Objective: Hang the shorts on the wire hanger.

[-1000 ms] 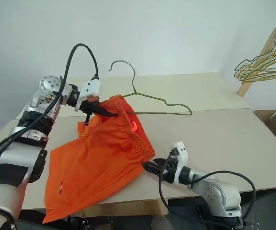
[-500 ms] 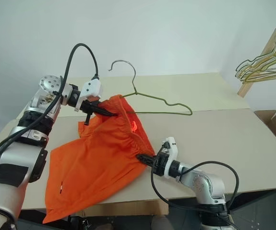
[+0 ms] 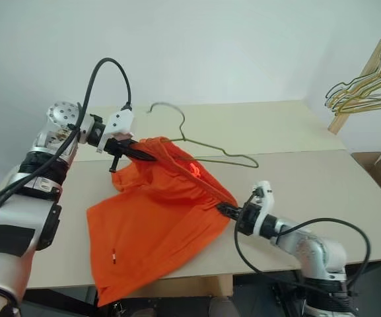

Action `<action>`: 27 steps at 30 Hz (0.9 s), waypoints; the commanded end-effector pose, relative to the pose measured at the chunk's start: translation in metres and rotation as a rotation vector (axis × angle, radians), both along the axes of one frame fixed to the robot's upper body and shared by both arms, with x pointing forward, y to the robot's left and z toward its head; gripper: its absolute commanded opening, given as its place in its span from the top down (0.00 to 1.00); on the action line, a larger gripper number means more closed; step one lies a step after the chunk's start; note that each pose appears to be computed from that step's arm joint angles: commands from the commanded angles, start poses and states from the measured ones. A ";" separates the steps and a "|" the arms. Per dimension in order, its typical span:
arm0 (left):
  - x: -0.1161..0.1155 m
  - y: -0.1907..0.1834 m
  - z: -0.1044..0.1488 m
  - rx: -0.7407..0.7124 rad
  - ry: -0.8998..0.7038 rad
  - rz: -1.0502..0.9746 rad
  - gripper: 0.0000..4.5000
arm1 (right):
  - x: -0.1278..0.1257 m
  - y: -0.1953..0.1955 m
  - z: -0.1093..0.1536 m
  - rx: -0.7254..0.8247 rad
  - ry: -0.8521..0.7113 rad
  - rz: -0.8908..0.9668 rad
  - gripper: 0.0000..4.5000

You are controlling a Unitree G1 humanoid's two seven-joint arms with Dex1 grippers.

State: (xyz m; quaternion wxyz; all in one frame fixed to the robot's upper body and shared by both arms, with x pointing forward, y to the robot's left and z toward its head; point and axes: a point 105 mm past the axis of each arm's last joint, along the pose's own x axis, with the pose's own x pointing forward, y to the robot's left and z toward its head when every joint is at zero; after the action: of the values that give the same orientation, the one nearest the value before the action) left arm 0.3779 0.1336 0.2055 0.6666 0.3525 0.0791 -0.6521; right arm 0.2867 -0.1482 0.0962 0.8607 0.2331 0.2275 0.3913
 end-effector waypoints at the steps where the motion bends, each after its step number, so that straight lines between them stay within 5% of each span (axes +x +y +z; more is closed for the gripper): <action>1: -0.008 0.011 0.011 -0.002 -0.048 -0.029 1.00 | 0.004 -0.029 0.021 -0.030 -0.026 0.004 0.99; 12: -0.018 0.035 -0.012 0.124 0.002 -0.026 1.00 | 0.010 -0.064 0.049 -0.178 -0.030 0.075 0.99; 18: -0.018 0.030 0.000 -0.016 0.039 -0.008 1.00 | 0.009 -0.067 0.044 -0.211 -0.015 0.084 0.99; 27: -0.030 0.035 -0.024 0.074 0.087 -0.059 1.00 | 0.009 -0.068 0.043 -0.235 -0.017 0.091 0.99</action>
State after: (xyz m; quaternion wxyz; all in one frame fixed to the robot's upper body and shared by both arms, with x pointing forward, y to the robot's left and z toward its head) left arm 0.3461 0.1493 0.1748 0.6150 0.3437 0.1082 -0.7013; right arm 0.2889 -0.1917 0.1274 0.8358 0.1450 0.2879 0.4444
